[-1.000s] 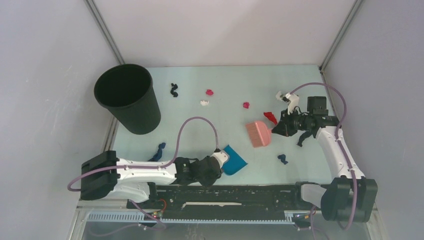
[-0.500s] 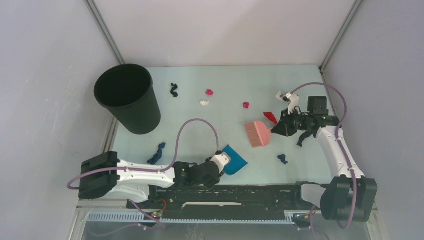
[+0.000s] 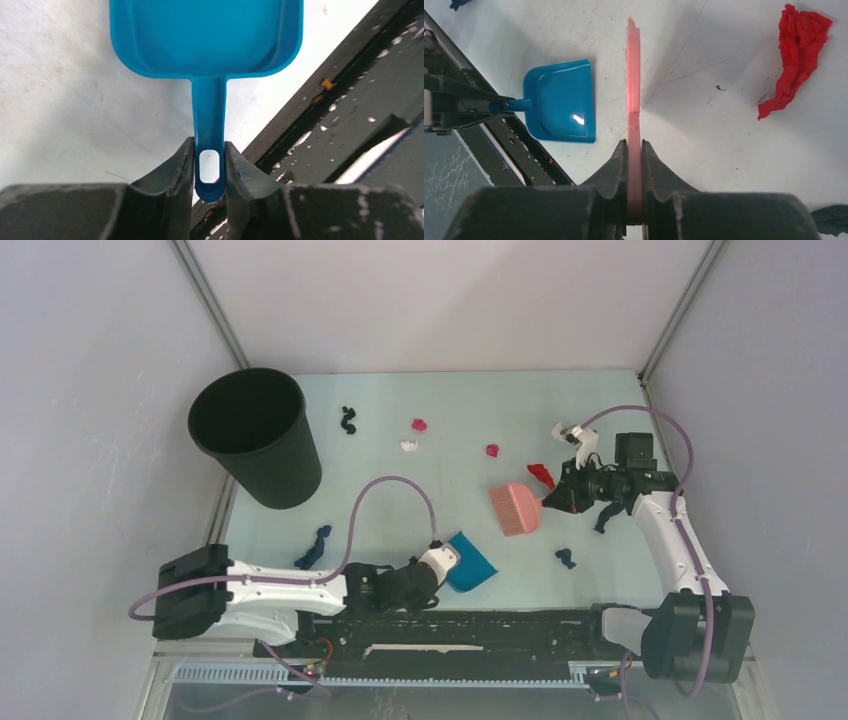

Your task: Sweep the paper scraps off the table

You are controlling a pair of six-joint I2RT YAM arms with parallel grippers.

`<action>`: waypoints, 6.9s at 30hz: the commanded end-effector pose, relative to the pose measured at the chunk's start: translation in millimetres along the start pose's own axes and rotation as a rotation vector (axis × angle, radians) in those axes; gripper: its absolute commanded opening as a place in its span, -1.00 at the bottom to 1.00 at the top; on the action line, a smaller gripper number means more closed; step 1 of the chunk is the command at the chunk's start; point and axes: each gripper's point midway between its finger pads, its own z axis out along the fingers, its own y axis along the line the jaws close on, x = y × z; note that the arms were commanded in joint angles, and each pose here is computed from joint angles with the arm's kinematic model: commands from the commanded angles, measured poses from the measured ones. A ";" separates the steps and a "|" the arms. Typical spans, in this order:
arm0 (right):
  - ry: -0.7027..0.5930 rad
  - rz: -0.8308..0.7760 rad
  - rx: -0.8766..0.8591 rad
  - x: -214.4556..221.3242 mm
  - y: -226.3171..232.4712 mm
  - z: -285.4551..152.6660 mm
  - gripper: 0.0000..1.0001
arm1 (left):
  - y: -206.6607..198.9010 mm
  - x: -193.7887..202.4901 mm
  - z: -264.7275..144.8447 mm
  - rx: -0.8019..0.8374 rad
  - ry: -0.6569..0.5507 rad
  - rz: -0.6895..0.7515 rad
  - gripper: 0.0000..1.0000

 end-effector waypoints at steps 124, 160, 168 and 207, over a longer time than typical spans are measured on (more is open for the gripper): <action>0.240 -0.393 0.939 -209.2 -180.2 -94.1 -1.00 | 54.0 -106.1 -126.3 -0.049 -0.376 0.042 -1.00; 0.514 -0.592 0.624 -60.5 -77.9 -51.9 -1.00 | 48.8 -108.9 -128.7 -0.001 -0.402 0.014 -1.00; 0.432 -0.628 0.694 -78.6 -82.5 -49.0 -1.00 | 39.1 -103.6 -117.9 0.033 -0.344 0.045 -1.00; 0.228 -0.284 -0.273 -25.9 120.7 -2.0 -1.00 | 4.2 -74.4 -87.0 0.104 -0.180 -0.105 -1.00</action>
